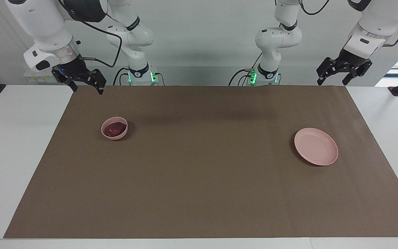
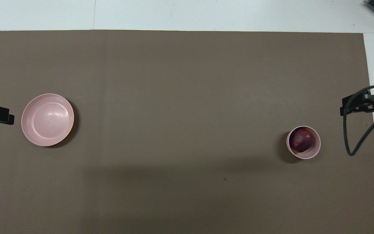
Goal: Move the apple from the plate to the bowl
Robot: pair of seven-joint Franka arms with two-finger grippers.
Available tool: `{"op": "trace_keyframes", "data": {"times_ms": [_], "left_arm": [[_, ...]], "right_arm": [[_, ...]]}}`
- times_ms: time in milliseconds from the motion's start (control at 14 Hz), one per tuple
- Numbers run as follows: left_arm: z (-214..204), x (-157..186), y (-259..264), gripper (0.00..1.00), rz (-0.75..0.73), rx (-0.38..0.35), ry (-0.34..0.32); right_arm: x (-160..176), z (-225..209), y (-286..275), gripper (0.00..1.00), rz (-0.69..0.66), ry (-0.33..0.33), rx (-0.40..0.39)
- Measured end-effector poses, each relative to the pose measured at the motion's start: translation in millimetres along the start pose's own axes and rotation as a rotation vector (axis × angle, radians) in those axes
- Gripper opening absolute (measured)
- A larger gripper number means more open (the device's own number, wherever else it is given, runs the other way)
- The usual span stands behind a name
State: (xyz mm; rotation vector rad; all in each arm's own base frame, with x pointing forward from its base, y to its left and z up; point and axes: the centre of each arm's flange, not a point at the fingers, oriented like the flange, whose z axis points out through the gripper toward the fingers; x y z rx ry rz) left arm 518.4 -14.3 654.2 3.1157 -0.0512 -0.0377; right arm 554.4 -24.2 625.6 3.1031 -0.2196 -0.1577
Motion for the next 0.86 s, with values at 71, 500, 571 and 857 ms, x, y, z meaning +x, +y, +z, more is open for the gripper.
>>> {"op": "trace_keyframes", "data": {"times_ms": [71,500,571,857], "left_arm": [[1.4,-1.1,0.0,1.00,0.000,0.000,-0.004],[1.5,-3.7,0.0,1.00,-0.001,0.001,-0.004],[1.6,-3.7,0.0,1.00,-0.001,0.001,-0.004],[1.8,-3.7,0.0,1.00,-0.001,0.001,-0.005]], "right_arm": [[0.9,-0.3,4.5,1.00,0.008,0.004,0.001],[3.6,-0.5,18.3,1.00,0.033,0.015,0.004],[3.6,-0.5,18.1,1.00,0.033,0.015,0.004],[3.7,-0.5,17.9,1.00,0.033,0.015,0.004]]}}
